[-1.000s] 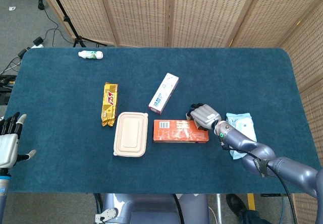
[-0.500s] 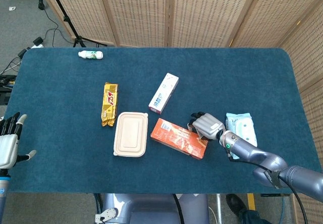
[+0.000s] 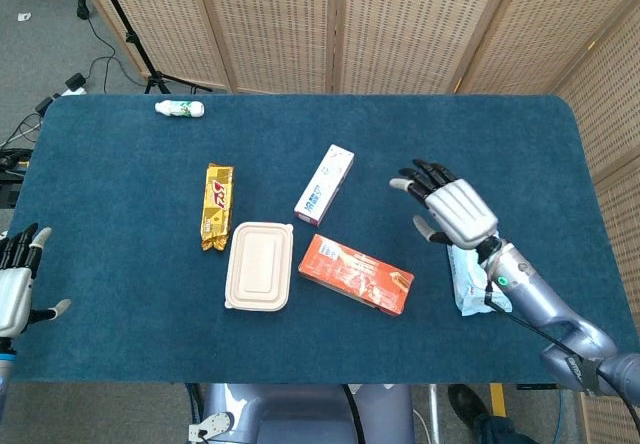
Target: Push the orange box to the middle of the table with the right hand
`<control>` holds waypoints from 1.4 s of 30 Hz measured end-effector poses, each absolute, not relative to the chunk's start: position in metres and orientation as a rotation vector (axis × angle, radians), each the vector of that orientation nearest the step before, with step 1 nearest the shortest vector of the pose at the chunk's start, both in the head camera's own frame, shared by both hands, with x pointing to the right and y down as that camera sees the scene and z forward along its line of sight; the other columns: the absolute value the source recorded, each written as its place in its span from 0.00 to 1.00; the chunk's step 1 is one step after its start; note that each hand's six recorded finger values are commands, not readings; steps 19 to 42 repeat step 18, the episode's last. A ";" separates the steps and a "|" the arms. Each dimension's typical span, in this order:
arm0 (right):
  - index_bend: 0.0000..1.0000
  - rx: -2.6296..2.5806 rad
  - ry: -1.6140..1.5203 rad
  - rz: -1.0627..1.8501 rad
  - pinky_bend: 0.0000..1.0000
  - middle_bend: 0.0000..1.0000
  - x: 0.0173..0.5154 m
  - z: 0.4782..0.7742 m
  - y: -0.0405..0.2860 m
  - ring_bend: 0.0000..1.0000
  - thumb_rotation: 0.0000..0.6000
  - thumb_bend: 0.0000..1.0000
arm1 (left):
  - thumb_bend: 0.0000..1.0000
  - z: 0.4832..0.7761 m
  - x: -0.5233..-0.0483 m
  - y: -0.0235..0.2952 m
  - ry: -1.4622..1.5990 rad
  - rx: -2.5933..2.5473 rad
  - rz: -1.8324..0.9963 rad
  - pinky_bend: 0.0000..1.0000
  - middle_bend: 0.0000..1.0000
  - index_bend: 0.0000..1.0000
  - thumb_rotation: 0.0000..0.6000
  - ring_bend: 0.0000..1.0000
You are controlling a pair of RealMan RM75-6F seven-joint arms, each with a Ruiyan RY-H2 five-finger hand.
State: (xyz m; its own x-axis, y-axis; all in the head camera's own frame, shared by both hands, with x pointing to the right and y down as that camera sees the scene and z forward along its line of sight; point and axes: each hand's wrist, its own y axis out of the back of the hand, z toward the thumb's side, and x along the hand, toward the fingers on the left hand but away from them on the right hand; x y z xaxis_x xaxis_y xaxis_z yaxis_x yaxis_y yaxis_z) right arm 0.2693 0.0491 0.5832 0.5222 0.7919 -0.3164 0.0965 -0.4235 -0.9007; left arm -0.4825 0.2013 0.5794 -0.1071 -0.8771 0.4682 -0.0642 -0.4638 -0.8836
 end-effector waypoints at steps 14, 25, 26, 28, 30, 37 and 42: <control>0.00 -1.574 -1.140 1.155 0.00 0.00 0.413 0.544 0.148 0.00 1.00 0.00 | 0.00 0.571 -0.478 0.208 1.046 -1.550 -1.575 0.00 0.00 0.00 1.00 0.00; 0.00 -1.539 -1.192 1.220 0.00 0.00 0.428 0.553 0.174 0.00 1.00 0.00 | 0.00 0.568 -0.478 0.209 1.059 -1.546 -1.547 0.00 0.00 0.00 1.00 0.00; 0.00 -1.539 -1.192 1.220 0.00 0.00 0.428 0.553 0.174 0.00 1.00 0.00 | 0.00 0.568 -0.478 0.209 1.059 -1.546 -1.547 0.00 0.00 0.00 1.00 0.00; 0.00 -1.539 -1.192 1.220 0.00 0.00 0.428 0.553 0.174 0.00 1.00 0.00 | 0.00 0.568 -0.478 0.209 1.059 -1.546 -1.547 0.00 0.00 0.00 1.00 0.00; 0.00 -1.539 -1.192 1.220 0.00 0.00 0.428 0.553 0.174 0.00 1.00 0.00 | 0.00 0.568 -0.478 0.209 1.059 -1.546 -1.547 0.00 0.00 0.00 1.00 0.00; 0.00 -1.539 -1.192 1.220 0.00 0.00 0.428 0.553 0.174 0.00 1.00 0.00 | 0.00 0.568 -0.478 0.209 1.059 -1.546 -1.547 0.00 0.00 0.00 1.00 0.00; 0.00 -1.539 -1.192 1.220 0.00 0.00 0.428 0.553 0.174 0.00 1.00 0.00 | 0.00 0.568 -0.478 0.209 1.059 -1.546 -1.547 0.00 0.00 0.00 1.00 0.00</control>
